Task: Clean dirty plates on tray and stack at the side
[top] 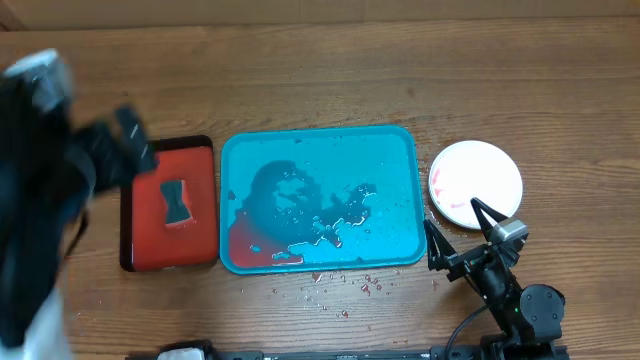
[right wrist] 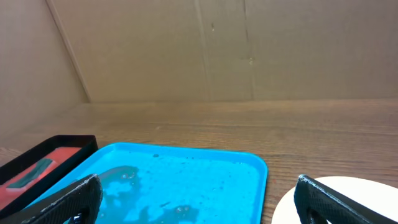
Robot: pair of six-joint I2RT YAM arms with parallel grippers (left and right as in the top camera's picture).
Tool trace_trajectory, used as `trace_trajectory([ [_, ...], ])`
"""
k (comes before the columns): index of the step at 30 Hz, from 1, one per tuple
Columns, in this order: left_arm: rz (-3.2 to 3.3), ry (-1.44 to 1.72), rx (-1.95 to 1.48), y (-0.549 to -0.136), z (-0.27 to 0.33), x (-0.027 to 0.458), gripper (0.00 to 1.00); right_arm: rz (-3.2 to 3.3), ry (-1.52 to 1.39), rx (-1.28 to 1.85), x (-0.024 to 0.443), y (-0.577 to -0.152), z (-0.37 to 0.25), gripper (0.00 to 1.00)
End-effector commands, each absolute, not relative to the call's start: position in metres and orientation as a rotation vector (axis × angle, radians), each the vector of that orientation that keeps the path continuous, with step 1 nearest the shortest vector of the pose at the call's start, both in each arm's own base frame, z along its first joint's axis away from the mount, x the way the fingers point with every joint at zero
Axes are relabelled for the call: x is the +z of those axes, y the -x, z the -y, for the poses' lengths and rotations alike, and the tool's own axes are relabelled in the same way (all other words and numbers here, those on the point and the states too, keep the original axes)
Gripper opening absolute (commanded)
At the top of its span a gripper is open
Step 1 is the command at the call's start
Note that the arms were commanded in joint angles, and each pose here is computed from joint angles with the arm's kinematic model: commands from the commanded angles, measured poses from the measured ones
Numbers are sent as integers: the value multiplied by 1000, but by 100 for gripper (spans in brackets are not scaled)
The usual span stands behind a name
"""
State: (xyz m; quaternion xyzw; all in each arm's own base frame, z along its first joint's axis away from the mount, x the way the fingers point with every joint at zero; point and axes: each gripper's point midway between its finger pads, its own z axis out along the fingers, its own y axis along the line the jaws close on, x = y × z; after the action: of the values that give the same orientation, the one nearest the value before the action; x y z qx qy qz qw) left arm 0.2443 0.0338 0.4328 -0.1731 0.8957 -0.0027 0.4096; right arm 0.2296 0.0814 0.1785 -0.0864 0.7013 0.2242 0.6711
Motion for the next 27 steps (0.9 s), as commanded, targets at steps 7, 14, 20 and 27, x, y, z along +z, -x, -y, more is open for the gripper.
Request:
trace_trajectory([
  [7,-1905,355,69,-169,-39,454,100,-1576,197,506,177,-229,-81,100],
  [14,-1738,196,1,-172,-19,403,100,-1576,197,506,177,-229,-81,100],
  [20,-1600,52,-80,-200,1,351,100,-1576,197,506,177,-229,-81,100],
  [27,-1436,-1,-106,-218,8,298,100,-1576,198,506,177,-229,-81,100],
])
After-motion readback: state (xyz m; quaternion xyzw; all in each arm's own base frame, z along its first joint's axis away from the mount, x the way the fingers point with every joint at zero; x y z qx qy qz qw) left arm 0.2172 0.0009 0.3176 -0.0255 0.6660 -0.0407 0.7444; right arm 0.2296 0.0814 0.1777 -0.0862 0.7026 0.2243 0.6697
